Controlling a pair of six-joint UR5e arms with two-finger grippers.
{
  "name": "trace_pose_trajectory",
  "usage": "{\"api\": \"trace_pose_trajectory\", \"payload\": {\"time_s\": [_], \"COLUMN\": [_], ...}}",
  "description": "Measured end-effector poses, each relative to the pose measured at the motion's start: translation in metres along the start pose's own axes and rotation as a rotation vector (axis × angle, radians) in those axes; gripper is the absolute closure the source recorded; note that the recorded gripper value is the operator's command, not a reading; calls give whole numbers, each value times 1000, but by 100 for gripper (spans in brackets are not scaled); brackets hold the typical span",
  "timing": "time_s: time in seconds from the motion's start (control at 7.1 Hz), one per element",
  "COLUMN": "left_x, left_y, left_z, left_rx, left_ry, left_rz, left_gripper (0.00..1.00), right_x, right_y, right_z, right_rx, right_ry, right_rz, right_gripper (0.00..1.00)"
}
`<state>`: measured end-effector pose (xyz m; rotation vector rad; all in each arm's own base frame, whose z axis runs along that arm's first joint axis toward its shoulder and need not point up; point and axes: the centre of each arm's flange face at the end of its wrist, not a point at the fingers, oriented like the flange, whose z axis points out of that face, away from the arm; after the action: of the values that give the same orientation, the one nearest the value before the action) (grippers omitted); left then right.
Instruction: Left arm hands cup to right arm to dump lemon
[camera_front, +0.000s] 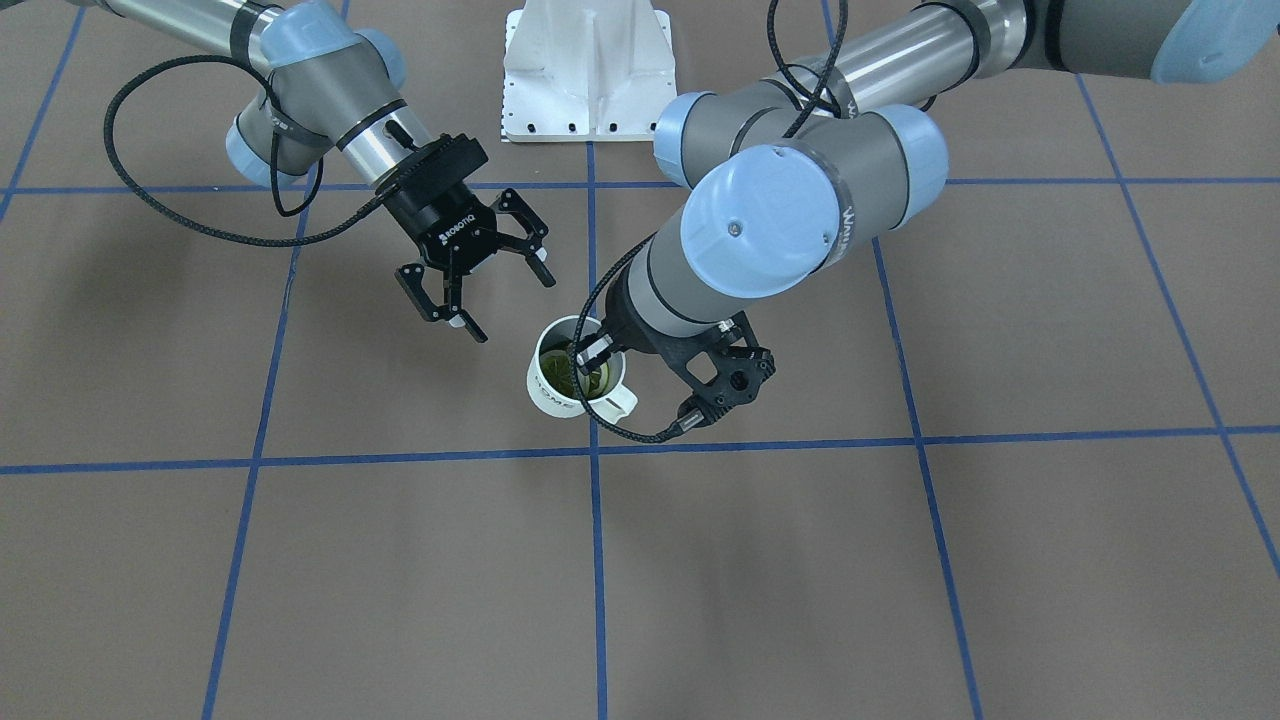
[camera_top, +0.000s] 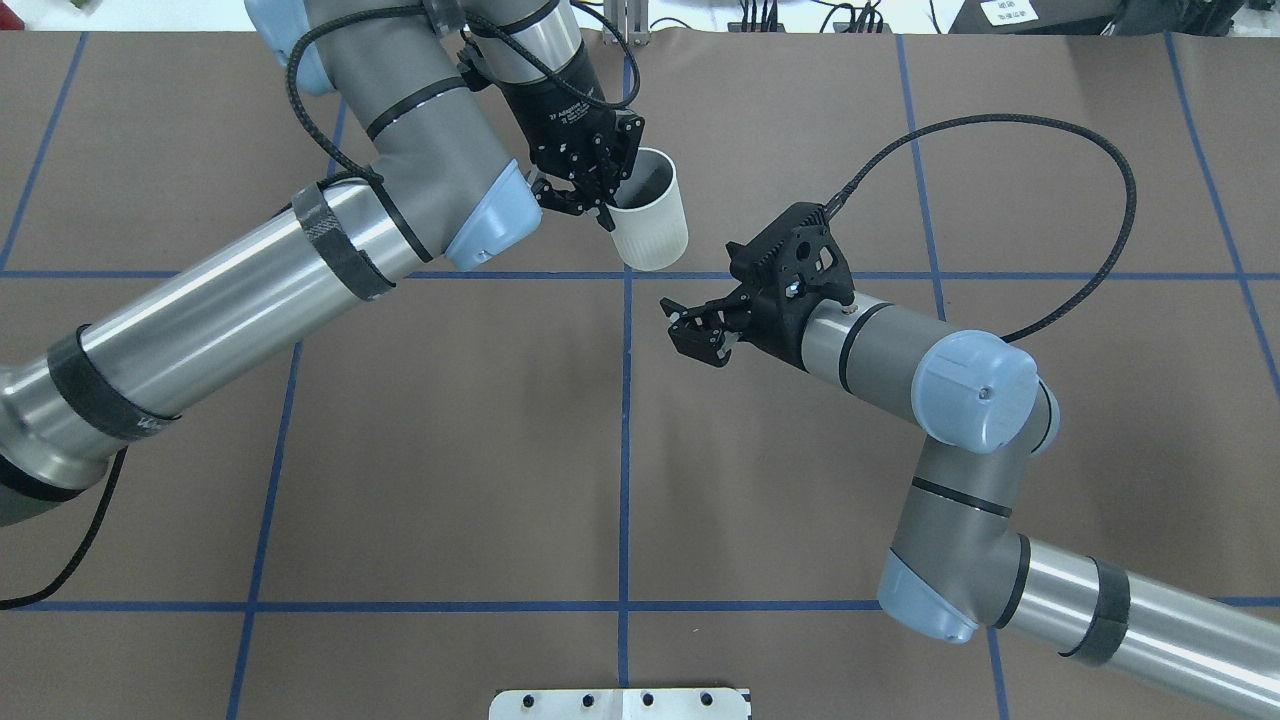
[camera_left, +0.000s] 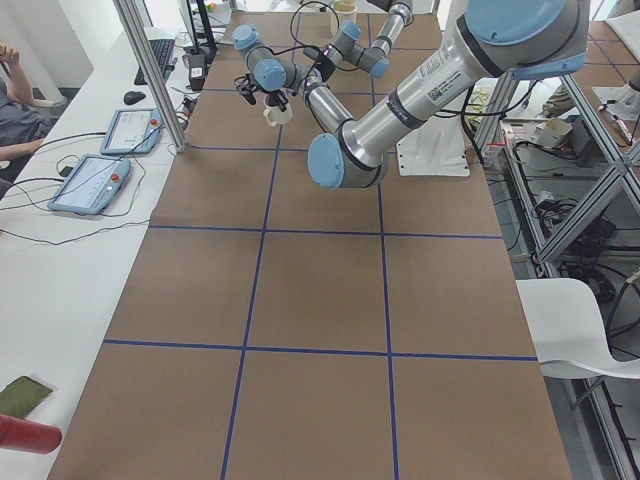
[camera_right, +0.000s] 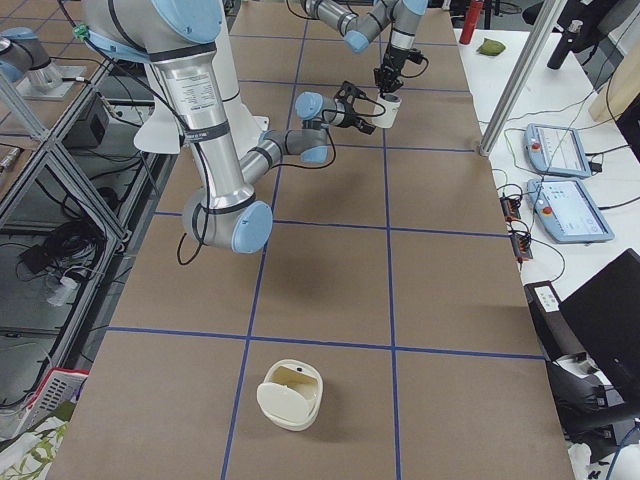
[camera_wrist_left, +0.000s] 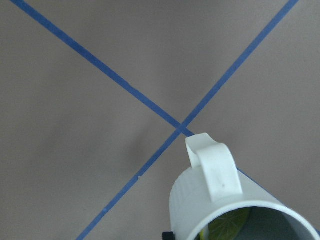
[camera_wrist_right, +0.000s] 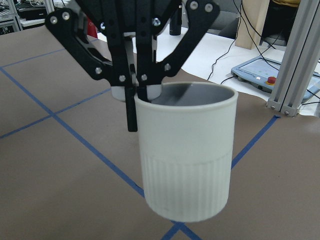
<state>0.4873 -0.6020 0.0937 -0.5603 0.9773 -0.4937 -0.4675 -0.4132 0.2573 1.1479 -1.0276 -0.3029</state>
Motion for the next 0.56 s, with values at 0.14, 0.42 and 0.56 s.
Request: {"api": "trace_pose_trajectory", "payload": {"time_s": [0.14, 0.42, 0.56], "left_x": [0, 0, 1], "left_y": [7, 18, 23], "left_z": [8, 18, 20], "left_rx": [-12, -33, -48], "left_ry": [-8, -18, -21], "left_rz": [7, 19, 22], "left_gripper": [100, 100, 100], "right_x": [0, 0, 0], "right_y": [0, 1, 1], "right_z": [0, 1, 1], "right_rx": [-1, -1, -1], "right_ry": [1, 1, 1], "right_rz": [0, 1, 2], "right_gripper": [2, 2, 2]}}
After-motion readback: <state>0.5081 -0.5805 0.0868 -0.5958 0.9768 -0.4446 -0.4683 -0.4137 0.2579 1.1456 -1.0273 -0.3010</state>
